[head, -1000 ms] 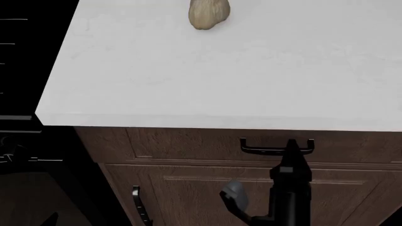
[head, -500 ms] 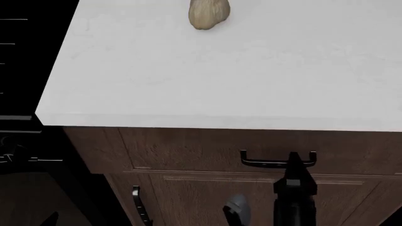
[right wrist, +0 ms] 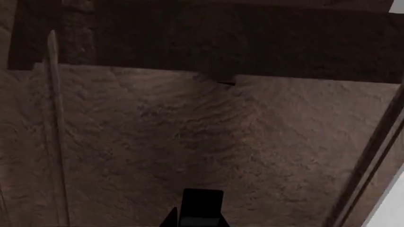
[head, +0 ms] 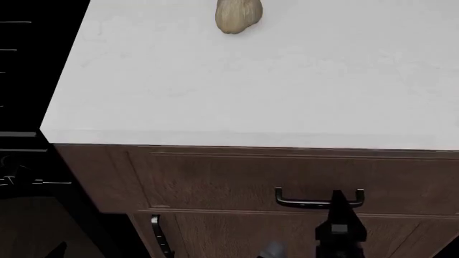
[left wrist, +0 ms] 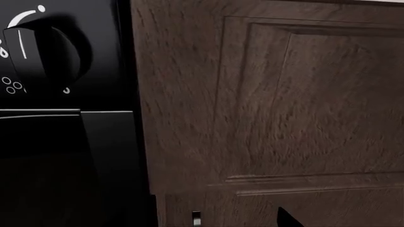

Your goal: Open the right drawer.

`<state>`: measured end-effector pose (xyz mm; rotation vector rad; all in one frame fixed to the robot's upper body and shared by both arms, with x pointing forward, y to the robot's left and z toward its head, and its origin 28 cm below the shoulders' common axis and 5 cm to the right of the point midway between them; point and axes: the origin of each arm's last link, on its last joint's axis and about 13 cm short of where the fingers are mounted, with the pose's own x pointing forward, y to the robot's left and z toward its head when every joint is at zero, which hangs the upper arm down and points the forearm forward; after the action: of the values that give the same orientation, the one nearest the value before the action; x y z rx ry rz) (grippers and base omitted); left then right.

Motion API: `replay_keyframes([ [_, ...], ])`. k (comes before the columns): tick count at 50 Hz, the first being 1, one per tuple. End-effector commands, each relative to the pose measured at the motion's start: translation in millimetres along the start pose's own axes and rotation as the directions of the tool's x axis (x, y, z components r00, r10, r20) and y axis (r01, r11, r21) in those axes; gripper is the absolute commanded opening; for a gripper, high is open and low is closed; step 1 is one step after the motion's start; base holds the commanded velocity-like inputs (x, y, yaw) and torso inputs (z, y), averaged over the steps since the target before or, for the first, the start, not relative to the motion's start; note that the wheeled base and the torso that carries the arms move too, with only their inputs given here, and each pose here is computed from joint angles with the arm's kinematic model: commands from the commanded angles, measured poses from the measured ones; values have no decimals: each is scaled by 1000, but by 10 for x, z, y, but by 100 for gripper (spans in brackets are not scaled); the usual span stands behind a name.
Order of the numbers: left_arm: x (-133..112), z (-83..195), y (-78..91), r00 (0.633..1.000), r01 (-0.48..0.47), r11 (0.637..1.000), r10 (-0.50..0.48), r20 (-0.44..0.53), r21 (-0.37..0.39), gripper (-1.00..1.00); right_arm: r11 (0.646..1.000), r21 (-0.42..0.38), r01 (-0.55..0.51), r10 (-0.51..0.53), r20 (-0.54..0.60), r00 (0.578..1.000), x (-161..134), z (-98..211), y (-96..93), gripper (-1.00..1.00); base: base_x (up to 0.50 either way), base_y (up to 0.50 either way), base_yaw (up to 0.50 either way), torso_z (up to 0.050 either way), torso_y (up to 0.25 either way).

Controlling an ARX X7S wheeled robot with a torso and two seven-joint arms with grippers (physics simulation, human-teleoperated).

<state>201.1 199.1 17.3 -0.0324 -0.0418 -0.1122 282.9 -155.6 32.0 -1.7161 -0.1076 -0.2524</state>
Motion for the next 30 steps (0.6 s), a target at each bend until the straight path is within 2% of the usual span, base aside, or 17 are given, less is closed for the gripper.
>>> replay_keyframes([
  [1,4,2,-4,1000,1,1000,-1,-1,1,100,997,-24,74,-71,114,991,-149,190,-80,-100,0,3,4,0,0],
  [30,-5,4,-4,1000,-2,1000,2,-2,1,100,998,-8,68,-67,118,991,-445,143,-148,-100,0,3,3,0,0],
])
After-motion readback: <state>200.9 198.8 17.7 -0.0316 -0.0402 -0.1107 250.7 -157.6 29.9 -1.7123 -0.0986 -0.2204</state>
